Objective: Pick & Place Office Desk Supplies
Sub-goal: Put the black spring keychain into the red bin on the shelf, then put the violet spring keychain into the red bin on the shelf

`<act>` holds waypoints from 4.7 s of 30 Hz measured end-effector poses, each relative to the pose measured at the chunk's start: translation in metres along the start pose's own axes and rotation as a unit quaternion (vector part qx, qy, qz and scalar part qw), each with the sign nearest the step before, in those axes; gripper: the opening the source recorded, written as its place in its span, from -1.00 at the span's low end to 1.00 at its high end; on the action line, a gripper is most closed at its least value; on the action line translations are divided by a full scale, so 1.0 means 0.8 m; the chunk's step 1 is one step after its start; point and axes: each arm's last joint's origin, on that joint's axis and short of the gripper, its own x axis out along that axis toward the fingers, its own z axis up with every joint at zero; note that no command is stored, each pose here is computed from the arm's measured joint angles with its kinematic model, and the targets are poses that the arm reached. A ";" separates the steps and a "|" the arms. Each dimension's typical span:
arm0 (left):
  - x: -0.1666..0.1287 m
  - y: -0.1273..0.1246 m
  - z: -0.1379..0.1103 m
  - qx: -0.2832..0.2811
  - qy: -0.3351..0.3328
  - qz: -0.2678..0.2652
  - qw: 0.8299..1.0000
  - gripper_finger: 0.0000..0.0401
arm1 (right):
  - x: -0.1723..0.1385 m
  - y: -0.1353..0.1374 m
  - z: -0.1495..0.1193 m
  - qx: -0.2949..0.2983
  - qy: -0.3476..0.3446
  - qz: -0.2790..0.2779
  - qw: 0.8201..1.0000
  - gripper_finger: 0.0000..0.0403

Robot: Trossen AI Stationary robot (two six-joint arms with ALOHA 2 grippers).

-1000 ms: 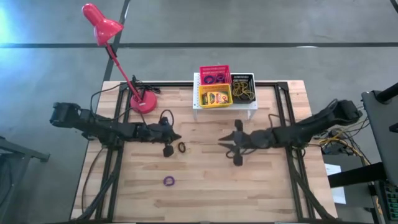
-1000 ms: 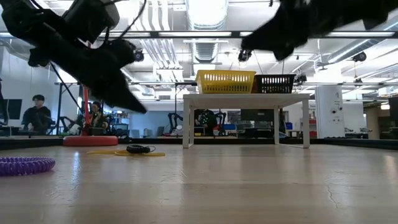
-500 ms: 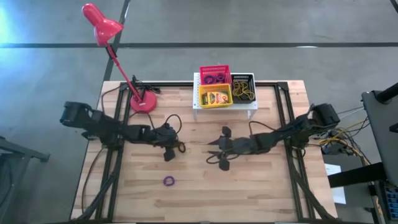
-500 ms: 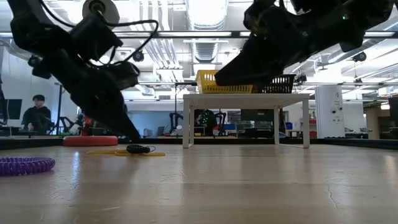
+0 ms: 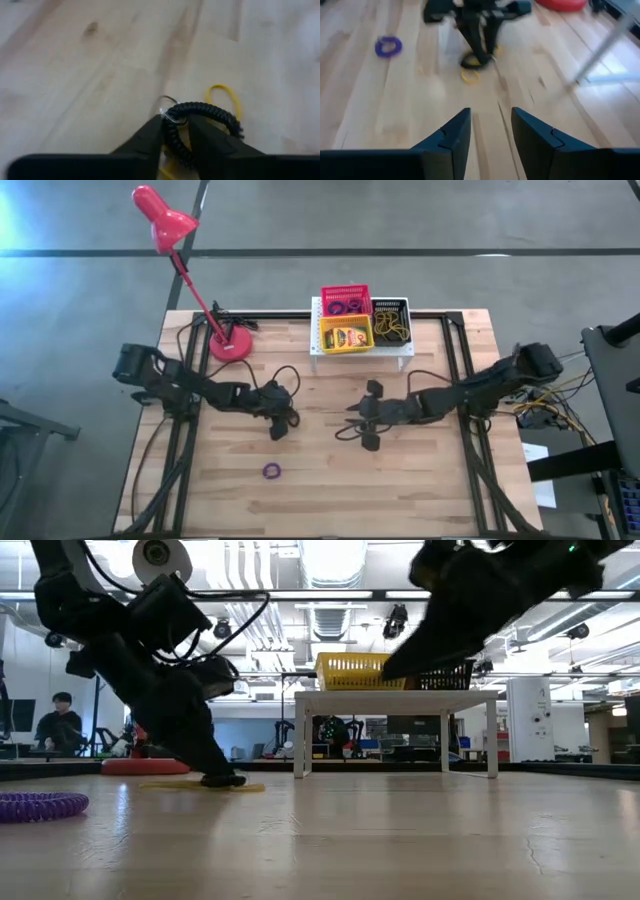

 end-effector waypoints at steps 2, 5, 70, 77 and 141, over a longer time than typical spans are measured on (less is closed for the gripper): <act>-0.002 -0.003 0.005 0.011 -0.007 -0.008 1.000 -0.70 | -0.014 -0.004 0.001 0.005 0.020 -0.005 1.000 -0.34; -0.006 -0.006 0.017 0.015 -0.027 -0.014 0.999 -0.92 | -0.034 -0.011 -0.001 0.018 0.045 -0.011 0.999 -0.38; -0.021 0.211 0.374 0.160 -0.079 0.256 0.950 -0.65 | 0.034 0.041 -0.134 0.129 -0.026 -0.078 0.988 -0.68; -0.038 0.202 0.390 0.166 -0.099 0.234 0.953 -0.31 | 0.034 0.041 -0.134 0.137 -0.027 -0.077 0.987 -0.66; -0.051 -0.133 -0.084 0.129 0.061 -0.096 0.985 -0.29 | 0.068 0.049 -0.065 0.009 -0.097 -0.097 0.991 -0.11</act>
